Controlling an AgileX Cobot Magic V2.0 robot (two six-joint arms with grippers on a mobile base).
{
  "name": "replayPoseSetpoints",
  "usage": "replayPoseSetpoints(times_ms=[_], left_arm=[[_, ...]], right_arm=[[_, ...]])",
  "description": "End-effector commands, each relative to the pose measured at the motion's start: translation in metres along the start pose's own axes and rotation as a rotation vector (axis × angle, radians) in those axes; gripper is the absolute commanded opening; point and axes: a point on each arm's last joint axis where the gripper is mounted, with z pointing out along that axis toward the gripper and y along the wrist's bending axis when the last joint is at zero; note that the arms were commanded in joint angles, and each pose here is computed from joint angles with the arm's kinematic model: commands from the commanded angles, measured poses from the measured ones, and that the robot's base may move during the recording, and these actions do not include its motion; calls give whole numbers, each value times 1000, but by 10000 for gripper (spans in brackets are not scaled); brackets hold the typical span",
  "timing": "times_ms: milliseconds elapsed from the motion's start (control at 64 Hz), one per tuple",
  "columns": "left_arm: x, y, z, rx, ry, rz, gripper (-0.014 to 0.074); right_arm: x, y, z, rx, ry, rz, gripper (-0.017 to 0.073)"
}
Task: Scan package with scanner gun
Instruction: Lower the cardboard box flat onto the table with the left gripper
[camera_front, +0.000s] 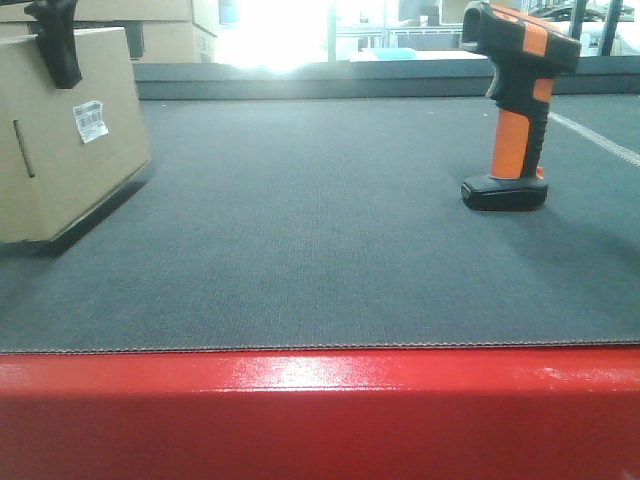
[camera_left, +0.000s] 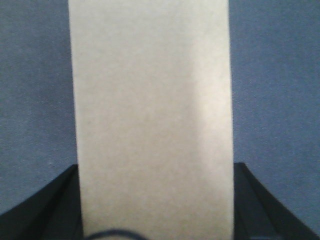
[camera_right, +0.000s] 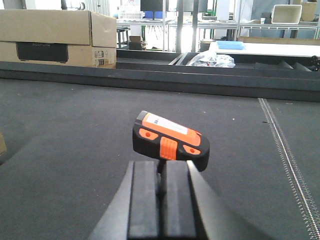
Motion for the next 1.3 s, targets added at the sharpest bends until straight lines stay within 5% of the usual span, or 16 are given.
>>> replayPoseSetpoints(times_ms=[0,109,266,876,1282], left_arm=[[-1,1,-4,-21,-22,-3,330],[-1,2,-2,-36,-19,3,456],[-2,0,6,-25,0,-1,518],[-2,3,3,-49,-10,-21,519],[5,9,-49,-61,-126,-61,519]], right_arm=[[-2,-1,-2,11,-25,-4,-168],[-2,-1,-2,11,-26,-4,-168],[-5,-2,-2,19,-50,-4,-168],[-6,-3,-2,25,-68,-4,-168],[-8,-3,-3,29,-84,-3,-168]])
